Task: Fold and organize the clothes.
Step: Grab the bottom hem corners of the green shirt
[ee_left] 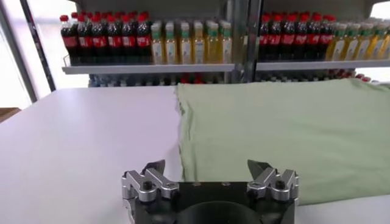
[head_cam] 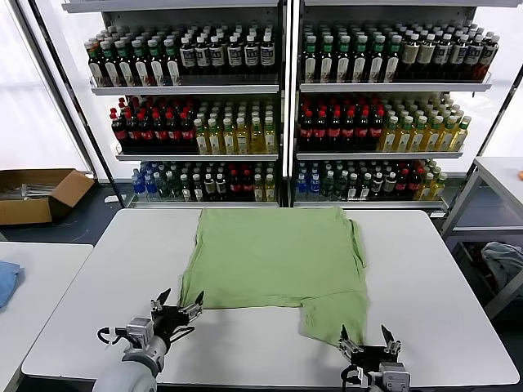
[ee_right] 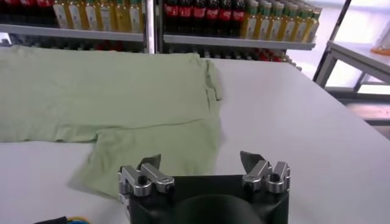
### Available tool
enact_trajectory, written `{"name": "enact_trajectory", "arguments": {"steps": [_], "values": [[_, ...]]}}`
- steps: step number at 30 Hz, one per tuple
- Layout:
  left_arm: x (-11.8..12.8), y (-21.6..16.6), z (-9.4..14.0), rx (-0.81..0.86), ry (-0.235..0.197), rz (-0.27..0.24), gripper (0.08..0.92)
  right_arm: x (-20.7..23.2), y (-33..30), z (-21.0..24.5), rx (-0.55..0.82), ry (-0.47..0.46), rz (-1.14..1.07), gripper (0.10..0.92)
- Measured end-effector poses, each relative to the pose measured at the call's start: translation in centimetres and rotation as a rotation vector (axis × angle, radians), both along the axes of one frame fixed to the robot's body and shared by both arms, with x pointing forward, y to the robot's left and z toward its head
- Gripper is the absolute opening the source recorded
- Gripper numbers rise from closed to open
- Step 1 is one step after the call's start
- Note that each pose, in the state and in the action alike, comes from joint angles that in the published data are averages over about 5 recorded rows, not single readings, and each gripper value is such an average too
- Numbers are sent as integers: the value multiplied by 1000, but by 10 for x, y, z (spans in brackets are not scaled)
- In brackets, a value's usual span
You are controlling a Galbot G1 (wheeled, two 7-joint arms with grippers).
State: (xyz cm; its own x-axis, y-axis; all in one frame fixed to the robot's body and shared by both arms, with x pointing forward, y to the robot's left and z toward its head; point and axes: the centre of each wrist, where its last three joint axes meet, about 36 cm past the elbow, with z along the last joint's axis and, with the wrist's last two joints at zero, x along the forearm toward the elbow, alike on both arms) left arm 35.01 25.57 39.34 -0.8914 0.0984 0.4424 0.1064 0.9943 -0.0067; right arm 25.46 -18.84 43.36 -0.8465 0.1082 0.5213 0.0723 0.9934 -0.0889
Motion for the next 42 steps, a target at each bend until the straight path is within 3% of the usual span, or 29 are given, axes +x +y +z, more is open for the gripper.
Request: {"name": "enact_trajectory", "arguments": {"steps": [15, 20, 38, 42], "values": [[2, 5, -15, 10, 54, 2, 823, -2, 2, -15, -7, 48, 2, 814], [2, 6, -20, 13, 67, 1, 807, 0, -2, -20, 4, 60, -4, 698], [-9, 1, -28, 23, 104, -22, 308, 1, -13, -31, 82, 81, 11, 179], [-13, -2, -28, 17, 108, -31, 196, -1, -14, -26, 92, 62, 24, 109]]}}
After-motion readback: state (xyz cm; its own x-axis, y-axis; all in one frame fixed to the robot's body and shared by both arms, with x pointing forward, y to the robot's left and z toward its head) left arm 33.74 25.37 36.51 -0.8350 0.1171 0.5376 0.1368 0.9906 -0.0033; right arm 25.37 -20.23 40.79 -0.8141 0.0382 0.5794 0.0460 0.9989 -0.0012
